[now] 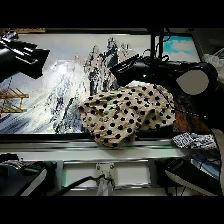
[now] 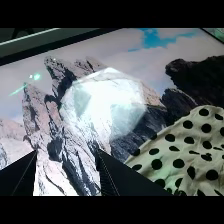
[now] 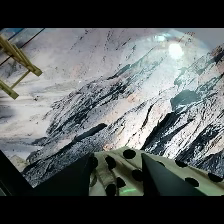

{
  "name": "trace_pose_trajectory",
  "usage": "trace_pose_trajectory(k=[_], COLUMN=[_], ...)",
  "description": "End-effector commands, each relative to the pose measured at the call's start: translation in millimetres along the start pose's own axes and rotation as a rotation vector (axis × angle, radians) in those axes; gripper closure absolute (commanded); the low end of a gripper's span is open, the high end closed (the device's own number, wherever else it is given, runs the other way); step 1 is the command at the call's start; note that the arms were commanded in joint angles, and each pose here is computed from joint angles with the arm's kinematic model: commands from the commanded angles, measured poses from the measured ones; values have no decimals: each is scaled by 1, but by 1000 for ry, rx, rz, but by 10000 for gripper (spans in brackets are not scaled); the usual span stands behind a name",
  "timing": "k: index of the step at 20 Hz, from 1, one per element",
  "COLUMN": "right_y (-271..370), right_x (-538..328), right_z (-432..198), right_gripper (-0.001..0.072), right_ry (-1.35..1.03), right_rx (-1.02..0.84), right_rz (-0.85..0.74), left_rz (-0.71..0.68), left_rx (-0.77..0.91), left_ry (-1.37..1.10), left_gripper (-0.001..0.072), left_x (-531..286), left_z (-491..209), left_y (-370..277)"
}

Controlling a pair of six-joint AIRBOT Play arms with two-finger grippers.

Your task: Fold the clothes and pants, and hang the long-sleeved shirts on hangers.

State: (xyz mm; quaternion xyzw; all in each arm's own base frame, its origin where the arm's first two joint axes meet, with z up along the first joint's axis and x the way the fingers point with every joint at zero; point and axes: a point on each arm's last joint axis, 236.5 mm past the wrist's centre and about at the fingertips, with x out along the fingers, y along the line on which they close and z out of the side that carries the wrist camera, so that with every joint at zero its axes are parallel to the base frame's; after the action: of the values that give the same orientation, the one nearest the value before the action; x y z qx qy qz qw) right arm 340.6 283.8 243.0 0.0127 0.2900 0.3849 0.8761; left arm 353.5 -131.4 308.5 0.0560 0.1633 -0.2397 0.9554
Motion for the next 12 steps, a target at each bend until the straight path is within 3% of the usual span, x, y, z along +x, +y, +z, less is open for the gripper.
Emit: trace_pose_trajectory(k=[1,12], right_y=[1,-4], right_x=[0,-1], right_z=[0,25], right_gripper=[337,337], right_ry=[1,-106], right_rx=[0,0], right_rz=[1,-17], left_rz=[15,32], left_rx=[1,1], left_ry=[-32,-78], left_gripper=[300,300], left_x=[-1,-1], left_z=[8,19], left_y=[4,8])
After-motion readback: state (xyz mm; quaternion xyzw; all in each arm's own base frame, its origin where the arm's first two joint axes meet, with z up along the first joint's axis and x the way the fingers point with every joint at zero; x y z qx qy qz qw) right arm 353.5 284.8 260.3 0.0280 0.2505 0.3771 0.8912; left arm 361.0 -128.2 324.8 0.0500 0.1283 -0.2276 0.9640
